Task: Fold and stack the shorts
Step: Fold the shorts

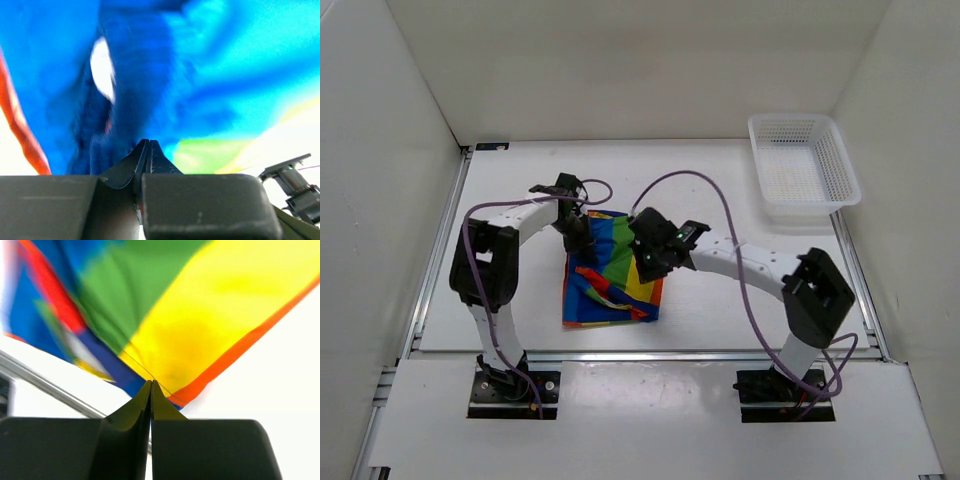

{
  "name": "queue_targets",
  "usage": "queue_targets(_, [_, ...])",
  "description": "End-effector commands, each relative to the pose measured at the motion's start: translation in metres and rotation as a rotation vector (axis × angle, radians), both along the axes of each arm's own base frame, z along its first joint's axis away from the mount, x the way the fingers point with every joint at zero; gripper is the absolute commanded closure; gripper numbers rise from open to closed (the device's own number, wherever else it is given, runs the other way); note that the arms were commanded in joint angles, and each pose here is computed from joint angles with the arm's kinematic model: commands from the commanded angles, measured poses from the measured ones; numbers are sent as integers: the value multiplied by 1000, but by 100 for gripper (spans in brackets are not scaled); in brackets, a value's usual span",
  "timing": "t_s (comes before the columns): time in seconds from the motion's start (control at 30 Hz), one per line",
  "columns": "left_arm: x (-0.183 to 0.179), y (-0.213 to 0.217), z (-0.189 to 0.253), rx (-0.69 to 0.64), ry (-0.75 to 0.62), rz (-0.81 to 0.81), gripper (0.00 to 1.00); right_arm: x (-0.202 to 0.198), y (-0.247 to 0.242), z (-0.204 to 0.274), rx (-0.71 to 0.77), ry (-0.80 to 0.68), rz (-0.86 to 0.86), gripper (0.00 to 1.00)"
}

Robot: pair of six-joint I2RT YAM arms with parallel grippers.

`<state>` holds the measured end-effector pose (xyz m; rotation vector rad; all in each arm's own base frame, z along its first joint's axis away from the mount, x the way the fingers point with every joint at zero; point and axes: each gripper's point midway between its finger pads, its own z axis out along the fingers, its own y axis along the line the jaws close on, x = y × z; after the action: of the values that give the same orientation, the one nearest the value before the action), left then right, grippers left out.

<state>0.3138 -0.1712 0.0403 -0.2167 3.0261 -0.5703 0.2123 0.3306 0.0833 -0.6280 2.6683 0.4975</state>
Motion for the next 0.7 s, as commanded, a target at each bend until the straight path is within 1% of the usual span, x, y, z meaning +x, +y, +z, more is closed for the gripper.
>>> queue_targets(0.0, [9,-6,61,-80,-151,6,88,43,-6,68,75,-177,-93,100])
queue_targets(0.03, [15,-7,70,-78,-169,17,88,55,-12,73,82,-186,-126,100])
queue_targets(0.1, [20,-8,84,-86,-196,17,88,67,-9,66,76,-171,-105,100])
queue_targets(0.13, [29,-9,93,-84,-220,19,88,78,-13,62,62,-171,-119,100])
queue_targets(0.17, [38,-5,93,-51,-242,32,88,85,-12,58,59,-163,-116,100])
queue_targets(0.2, [45,-5,85,-35,-228,46,88,101,-8,49,64,-135,-83,100])
queue_targets(0.23, [57,-7,89,-32,-247,49,88,109,-6,43,68,-106,-64,100])
queue_targets(0.33, [73,-12,72,-23,-220,49,88,143,-6,15,58,-34,-81,100])
queue_targets(0.37, [83,-12,58,-3,-202,52,88,146,-4,-5,33,-5,-81,100])
queue_targets(0.43, [89,-10,46,7,-182,52,89,157,-1,-12,39,5,-89,100])
queue_targets(0.47, [92,-9,34,21,-164,54,89,158,-1,-24,25,22,-90,100])
queue_targets(0.57, [94,-5,14,37,-124,53,89,163,-6,-40,-22,19,-110,100])
queue_targets(0.63, [93,-6,13,33,-115,42,89,165,-7,-32,-30,16,-114,100])
queue_targets(0.67, [92,-8,14,21,-111,39,89,166,-6,-10,-16,-1,-114,100])
